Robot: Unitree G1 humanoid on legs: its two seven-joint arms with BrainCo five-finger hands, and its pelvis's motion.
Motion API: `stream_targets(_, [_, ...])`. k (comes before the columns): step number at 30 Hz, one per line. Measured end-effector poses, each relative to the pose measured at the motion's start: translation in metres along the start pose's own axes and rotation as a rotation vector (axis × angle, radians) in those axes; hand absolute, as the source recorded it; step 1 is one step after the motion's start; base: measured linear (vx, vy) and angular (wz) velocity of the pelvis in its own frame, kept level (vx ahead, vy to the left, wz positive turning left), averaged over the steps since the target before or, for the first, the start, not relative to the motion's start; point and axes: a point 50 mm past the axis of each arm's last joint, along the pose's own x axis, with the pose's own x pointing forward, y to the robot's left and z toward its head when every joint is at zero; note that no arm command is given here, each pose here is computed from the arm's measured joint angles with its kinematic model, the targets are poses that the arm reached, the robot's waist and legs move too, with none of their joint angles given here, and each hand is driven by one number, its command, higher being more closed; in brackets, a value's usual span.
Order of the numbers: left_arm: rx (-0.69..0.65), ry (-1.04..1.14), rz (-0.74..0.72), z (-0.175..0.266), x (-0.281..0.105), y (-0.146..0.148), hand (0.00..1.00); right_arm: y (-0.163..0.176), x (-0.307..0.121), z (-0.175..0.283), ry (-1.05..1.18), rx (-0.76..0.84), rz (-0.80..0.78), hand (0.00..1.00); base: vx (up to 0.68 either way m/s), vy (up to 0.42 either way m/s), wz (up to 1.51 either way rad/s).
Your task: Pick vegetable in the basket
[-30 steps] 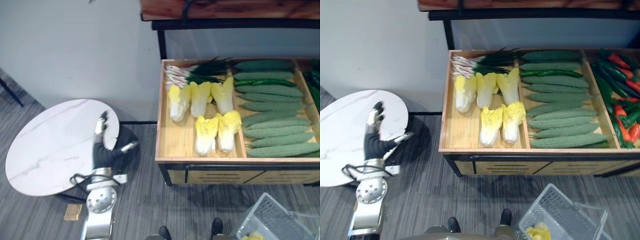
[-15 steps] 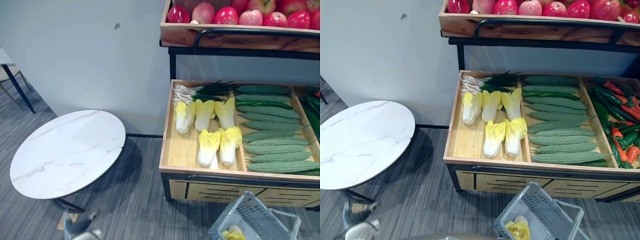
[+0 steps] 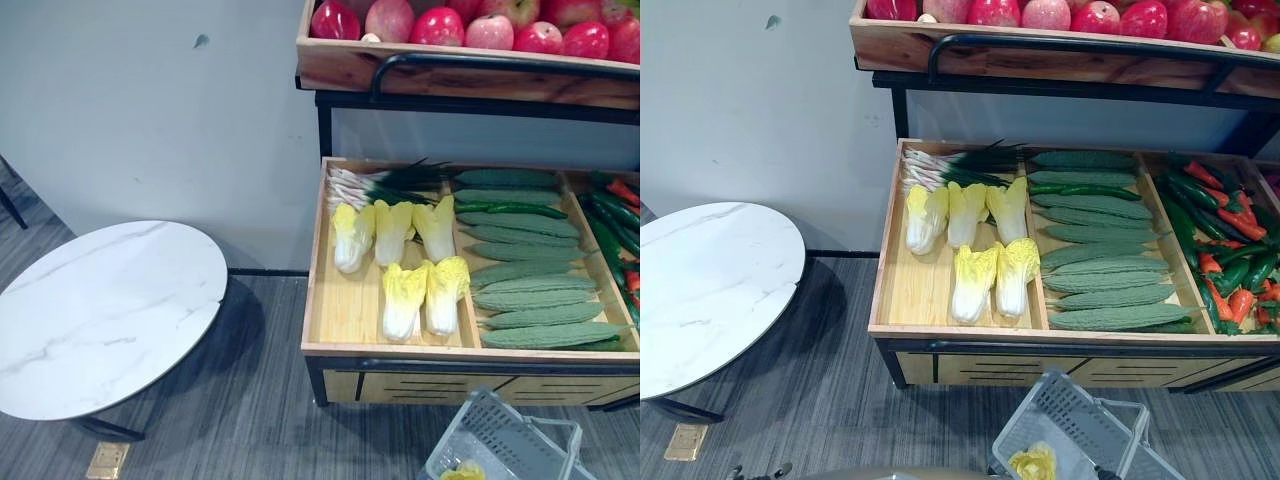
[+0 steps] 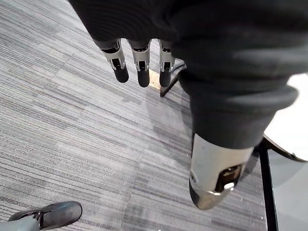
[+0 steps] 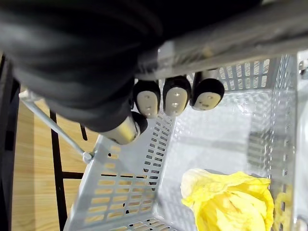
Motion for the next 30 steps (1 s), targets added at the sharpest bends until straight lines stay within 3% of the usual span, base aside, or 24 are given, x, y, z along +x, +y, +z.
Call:
stream_targets(13, [0.16,-0.072,-0.173,0.011,-0.004,-0.031,0.0,0.002,-0.001,0.001,-0.024,0.025,0.001,1.0,-0.05,0.002,-0.21])
stream_targets(18, [0.189,-0.191,-0.214,0.044,-0.001,-0.043,0.0,0.04,-0.002,0.034,-0.145,-0.009,0.108,1.0,-0.17,0.205,-1.45])
stream_targets(25, [0.202,-0.201,-0.181,0.042,0.002,-0.028,0.0,0.038,-0.001,0.033,-0.134,-0.061,0.101,1.0,-0.11,0.061,-1.27])
stream_targets(30, [0.172,-0.185,-0.197,0.038,-0.002,-0.036,0.0,0.043,-0.002,0.031,-0.122,-0.056,0.112,1.0,-0.09,-0.234,-1.23])
